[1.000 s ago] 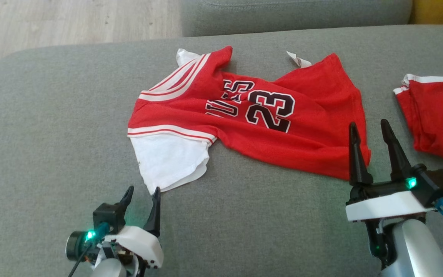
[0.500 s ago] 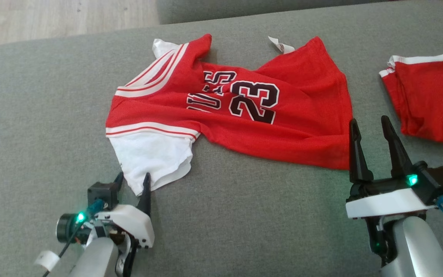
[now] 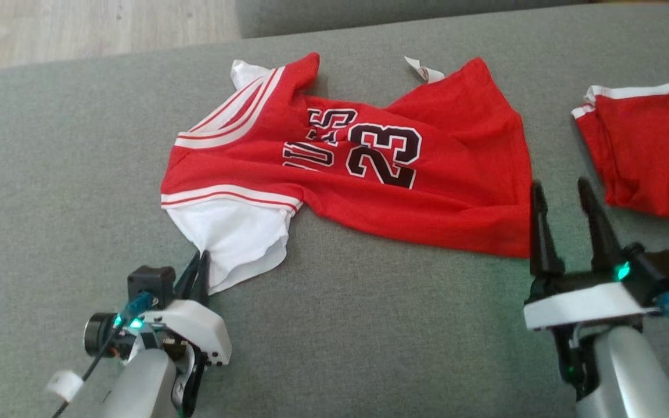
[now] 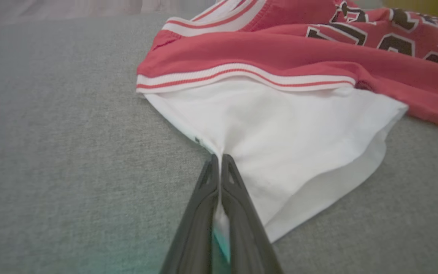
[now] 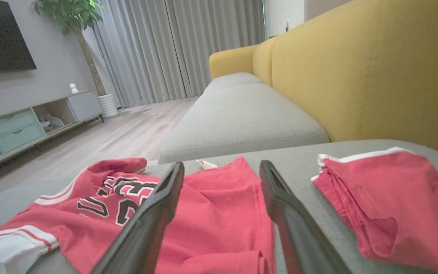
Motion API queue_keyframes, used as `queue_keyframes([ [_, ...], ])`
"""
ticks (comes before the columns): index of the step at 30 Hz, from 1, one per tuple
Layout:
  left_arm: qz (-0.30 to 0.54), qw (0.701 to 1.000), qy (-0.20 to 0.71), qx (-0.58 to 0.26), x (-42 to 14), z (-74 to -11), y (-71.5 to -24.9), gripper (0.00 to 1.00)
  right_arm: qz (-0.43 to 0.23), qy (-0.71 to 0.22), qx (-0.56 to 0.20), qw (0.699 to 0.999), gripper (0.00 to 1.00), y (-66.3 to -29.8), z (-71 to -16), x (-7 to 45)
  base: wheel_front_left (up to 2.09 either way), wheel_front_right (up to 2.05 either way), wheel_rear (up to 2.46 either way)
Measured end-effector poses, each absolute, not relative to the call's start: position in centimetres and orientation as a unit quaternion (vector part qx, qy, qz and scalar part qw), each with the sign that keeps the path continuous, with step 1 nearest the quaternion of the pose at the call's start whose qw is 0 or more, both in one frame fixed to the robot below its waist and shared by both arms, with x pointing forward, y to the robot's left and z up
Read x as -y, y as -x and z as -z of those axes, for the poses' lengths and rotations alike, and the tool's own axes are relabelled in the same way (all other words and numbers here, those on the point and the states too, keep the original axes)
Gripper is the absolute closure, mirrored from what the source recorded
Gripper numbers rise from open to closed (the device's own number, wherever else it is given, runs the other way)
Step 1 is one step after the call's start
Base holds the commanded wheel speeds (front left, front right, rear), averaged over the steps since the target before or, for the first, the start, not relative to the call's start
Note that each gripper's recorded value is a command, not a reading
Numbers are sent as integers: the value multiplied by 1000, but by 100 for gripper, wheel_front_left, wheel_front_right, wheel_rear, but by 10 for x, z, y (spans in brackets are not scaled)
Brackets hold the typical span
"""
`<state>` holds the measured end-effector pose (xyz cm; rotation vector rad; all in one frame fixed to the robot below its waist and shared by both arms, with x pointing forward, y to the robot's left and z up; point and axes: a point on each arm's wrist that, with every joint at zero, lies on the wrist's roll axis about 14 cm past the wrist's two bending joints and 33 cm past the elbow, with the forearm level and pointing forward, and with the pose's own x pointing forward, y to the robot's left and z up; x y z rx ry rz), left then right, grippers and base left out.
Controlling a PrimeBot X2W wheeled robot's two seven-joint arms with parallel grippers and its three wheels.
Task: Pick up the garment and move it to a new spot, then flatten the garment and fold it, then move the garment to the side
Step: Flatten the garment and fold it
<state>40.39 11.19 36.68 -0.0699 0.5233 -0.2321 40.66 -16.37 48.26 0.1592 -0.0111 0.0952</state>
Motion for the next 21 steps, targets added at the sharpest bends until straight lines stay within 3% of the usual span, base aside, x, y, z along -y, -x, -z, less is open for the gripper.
queue_keyframes([
  [13, 88, 993, 64, -51, -115, -466, -432, 100, -12, -88, -167, 982, 0, -370, -398, 180, 0, 0, 0],
  [21, 96, 993, 67, -30, -112, -478, -427, 100, -22, -137, -216, 967, 0, -369, -373, 161, 0, 0, 0],
])
